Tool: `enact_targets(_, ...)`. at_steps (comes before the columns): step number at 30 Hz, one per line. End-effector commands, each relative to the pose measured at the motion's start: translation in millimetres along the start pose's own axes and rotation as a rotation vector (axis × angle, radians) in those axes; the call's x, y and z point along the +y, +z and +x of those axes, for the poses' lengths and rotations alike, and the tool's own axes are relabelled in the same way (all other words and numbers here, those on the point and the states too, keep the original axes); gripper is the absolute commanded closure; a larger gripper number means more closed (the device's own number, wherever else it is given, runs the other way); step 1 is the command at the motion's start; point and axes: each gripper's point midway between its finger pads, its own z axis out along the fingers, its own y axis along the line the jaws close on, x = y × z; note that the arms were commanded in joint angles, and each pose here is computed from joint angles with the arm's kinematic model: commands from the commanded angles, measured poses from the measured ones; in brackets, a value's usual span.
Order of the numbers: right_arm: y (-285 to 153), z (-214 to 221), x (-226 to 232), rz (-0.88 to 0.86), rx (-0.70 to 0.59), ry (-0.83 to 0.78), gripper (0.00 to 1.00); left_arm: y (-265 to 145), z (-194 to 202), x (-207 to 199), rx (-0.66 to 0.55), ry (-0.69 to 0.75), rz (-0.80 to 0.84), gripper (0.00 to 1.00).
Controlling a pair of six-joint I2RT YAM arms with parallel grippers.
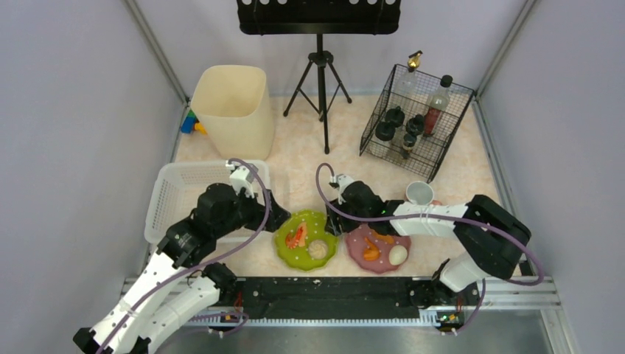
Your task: Clear the kitchen counter
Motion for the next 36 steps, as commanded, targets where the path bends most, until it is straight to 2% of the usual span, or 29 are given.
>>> enact_targets(1,9,-15,18,-0.058,-0.017,-0.002,0.46,-1,6,-16,0.056,-0.084,0.061,0.16)
enact_targets(12,24,-7,17,-0.061,0.02,0.01,0.75,5,27,-27,0.143,-0.147,0.108,0.17)
enact_targets(15,27,-11,11,-0.028,0.003,0.023,0.88,8,30,-32,0.152,-0.159,0.134,0.17)
enact_targets(16,28,-13,9,-0.01,-0.005,0.027,0.98,9,31,-32,0.153,-0.162,0.14,0.17)
enact_targets(17,29,-14,5,0.011,-0.012,0.032,1.0,10,31,-32,0.155,-0.163,0.138,0.17)
enact_targets(26,30,-44,-38,0.158,-0.123,0.143,1.0,21,37,-27,0.174,-0.16,0.116,0.17)
enact_targets(36,10,-75,-104,0.341,-0.266,0.289,1.0,39,35,-27,0.184,-0.173,0.105,0.17)
